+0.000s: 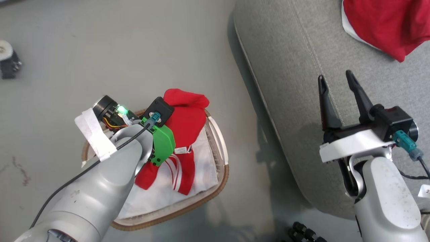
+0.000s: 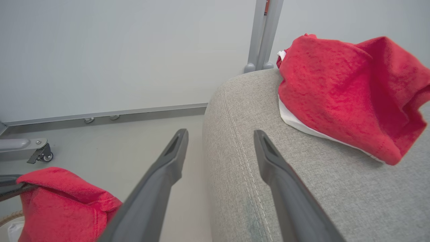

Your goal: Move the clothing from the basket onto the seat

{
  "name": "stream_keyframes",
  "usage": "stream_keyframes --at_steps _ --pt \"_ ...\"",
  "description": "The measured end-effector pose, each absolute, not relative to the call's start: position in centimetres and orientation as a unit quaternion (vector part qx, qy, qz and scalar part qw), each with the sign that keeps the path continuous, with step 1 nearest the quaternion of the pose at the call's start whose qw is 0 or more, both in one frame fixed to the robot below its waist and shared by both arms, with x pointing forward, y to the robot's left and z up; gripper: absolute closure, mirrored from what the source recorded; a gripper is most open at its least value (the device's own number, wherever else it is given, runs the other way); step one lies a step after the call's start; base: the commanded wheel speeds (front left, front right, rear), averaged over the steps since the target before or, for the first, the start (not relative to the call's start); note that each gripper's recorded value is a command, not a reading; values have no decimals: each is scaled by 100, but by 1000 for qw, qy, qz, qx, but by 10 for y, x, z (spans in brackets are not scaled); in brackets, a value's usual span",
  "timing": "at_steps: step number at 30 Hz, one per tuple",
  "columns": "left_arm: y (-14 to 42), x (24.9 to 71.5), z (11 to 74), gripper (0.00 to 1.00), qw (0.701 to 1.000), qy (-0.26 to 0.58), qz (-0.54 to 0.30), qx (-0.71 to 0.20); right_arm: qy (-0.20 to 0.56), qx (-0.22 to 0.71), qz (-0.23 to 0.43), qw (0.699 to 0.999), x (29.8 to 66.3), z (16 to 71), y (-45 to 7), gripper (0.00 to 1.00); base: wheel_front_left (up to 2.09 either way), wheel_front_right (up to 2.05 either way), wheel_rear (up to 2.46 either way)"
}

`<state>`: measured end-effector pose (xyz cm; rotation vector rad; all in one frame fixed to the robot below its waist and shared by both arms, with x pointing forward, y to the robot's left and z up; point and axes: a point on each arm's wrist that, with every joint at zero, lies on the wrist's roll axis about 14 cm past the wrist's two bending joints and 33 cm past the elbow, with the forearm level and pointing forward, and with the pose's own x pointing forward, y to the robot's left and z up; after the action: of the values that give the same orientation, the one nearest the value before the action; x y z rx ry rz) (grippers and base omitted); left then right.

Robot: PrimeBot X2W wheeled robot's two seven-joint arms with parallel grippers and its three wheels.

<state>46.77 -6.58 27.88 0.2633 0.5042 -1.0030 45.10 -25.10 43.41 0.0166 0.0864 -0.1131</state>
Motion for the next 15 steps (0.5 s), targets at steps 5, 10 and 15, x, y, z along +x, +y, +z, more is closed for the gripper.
stream_keyframes --at_steps 5,10,15 --pt "-62 486 337 100 857 166 -469 134 30 9 -47 998 439 449 -242 0 0 0 0" --pt "-62 499 411 100 871 77 -464 141 16 8 -36 999 425 465 -233 0 0 0 0" --pt "-61 500 483 100 869 -6 -464 169 -5 8 -25 1000 411 483 -224 0 0 0 0"
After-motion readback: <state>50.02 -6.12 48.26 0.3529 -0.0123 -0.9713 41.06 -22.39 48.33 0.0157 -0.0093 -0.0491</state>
